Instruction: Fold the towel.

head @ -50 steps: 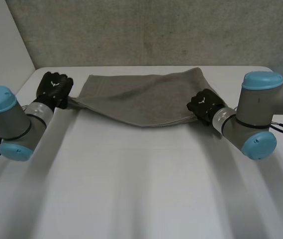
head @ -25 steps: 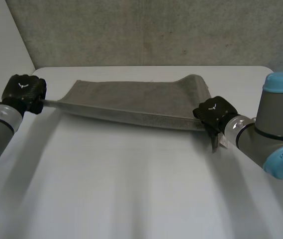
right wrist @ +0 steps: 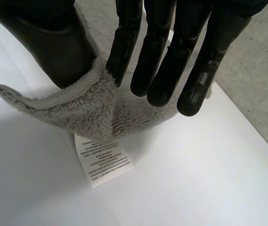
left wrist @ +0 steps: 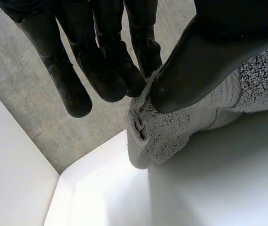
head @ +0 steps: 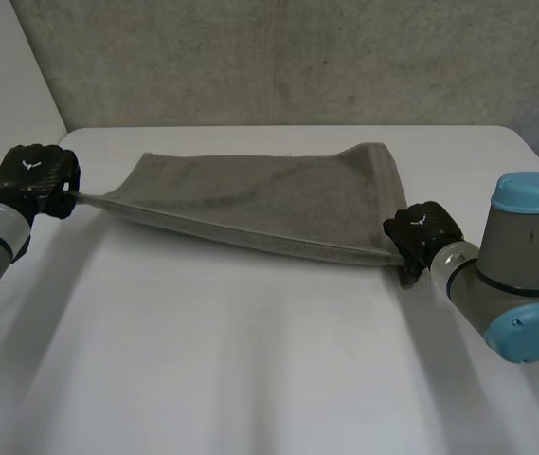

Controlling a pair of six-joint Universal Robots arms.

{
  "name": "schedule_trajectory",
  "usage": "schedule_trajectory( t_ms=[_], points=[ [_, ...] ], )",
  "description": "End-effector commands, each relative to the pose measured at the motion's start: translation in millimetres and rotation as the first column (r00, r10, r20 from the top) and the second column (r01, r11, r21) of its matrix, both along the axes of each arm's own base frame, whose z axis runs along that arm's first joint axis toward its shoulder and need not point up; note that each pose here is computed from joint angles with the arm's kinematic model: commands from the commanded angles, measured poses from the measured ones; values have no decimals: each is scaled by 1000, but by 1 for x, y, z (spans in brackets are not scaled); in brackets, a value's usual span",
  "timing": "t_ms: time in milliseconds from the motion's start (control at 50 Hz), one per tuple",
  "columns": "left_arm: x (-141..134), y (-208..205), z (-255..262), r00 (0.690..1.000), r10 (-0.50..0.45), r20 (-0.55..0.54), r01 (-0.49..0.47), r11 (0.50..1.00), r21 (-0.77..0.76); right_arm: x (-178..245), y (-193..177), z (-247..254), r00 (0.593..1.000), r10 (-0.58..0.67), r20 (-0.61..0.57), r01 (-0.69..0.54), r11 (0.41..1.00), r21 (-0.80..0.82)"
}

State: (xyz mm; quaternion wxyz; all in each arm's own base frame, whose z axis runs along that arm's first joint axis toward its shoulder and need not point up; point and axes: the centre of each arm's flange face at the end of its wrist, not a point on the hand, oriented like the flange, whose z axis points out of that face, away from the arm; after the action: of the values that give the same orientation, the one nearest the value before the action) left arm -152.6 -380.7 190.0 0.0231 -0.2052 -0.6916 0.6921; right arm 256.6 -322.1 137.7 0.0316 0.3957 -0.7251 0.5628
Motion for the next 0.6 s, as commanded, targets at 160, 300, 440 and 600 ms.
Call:
schedule_trajectory(
  t_ms=[160,300,440,600],
  points=[
    [-1,-1,2,1000,-1,-16,1,1000,0,-3,2,0,1000,-5,-3,5,1000,16],
    [3,1,10,1000,4,-14,-5,1000,-11,-10,1,36,1000,-20,5,20,1000,-23],
    [9,10,40,1000,-7,-15,6,998,-61,-35,4,106,998,-51,24,54,990,-127],
    [27,22,80,998,7,-68,-13,995,-96,-42,27,151,994,40,-98,-62,970,-236]
  ],
)
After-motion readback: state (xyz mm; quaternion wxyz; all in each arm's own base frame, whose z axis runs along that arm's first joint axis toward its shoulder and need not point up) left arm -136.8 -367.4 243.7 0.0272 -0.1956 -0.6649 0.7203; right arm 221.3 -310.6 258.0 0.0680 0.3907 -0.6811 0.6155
